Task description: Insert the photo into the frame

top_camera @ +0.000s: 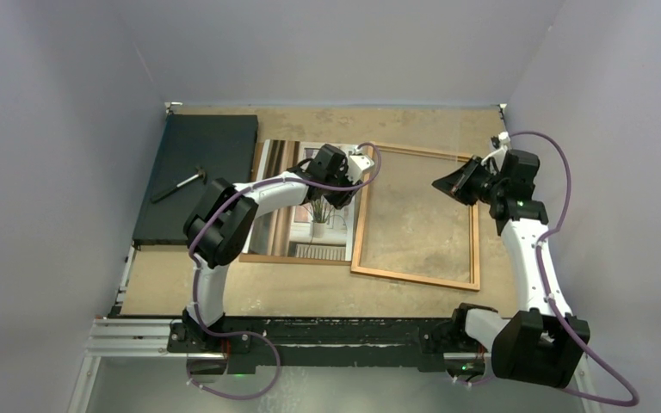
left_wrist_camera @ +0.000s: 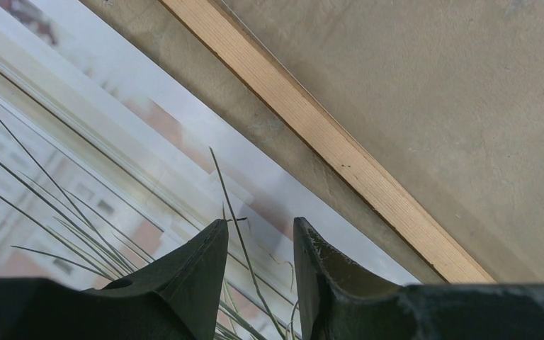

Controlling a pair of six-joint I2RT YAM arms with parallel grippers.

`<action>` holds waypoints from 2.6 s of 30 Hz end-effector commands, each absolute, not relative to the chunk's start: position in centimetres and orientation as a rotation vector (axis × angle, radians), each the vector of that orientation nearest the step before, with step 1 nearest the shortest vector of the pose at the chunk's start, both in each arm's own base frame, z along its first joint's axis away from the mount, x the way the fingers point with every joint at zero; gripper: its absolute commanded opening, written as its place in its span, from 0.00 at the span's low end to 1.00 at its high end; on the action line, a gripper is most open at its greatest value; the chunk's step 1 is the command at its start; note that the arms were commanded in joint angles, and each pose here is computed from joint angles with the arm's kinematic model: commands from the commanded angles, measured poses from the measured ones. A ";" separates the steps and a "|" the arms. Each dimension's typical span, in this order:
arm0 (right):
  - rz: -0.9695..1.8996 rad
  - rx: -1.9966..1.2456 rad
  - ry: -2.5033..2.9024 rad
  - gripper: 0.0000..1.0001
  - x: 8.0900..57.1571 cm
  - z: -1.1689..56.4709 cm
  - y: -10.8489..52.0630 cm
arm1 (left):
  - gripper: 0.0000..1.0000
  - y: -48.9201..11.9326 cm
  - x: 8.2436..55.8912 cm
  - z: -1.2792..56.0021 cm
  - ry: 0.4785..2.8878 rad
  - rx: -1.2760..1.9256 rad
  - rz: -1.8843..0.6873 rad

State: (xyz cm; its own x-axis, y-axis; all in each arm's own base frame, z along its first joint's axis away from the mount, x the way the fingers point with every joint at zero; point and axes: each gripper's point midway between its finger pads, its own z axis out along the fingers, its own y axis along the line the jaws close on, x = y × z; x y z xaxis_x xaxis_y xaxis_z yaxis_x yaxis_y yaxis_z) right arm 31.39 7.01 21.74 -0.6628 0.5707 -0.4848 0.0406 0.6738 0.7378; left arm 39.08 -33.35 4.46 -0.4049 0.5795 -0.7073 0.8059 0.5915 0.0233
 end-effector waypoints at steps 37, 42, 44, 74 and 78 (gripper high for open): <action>0.609 0.620 2.294 0.07 29.6 17.1 3.3 | 0.36 -33.4 38.8 6.6 2.081 1.085 -0.454; 0.644 0.621 2.306 0.07 30.1 17.0 3.7 | 0.35 -33.3 38.7 6.4 2.084 1.086 -0.457; 0.635 0.619 2.306 0.07 30.3 17.1 3.5 | 0.35 -33.3 38.7 6.4 2.083 1.087 -0.457; 0.911 0.587 2.116 0.00 30.4 26.1 6.3 | 0.34 -33.8 37.7 5.8 2.092 1.099 -0.502; 0.867 0.579 2.103 0.00 30.8 26.0 5.8 | 0.34 -33.8 37.7 5.8 2.092 1.098 -0.498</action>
State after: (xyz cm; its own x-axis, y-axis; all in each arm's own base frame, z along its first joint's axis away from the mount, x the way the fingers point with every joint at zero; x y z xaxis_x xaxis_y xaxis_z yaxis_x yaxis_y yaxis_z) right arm 30.49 5.67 23.60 -0.6263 0.6475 -0.4342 0.1710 0.6575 0.7338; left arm 37.50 -32.95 2.96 -0.4228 0.5914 -0.6866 0.8208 0.5711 -0.0134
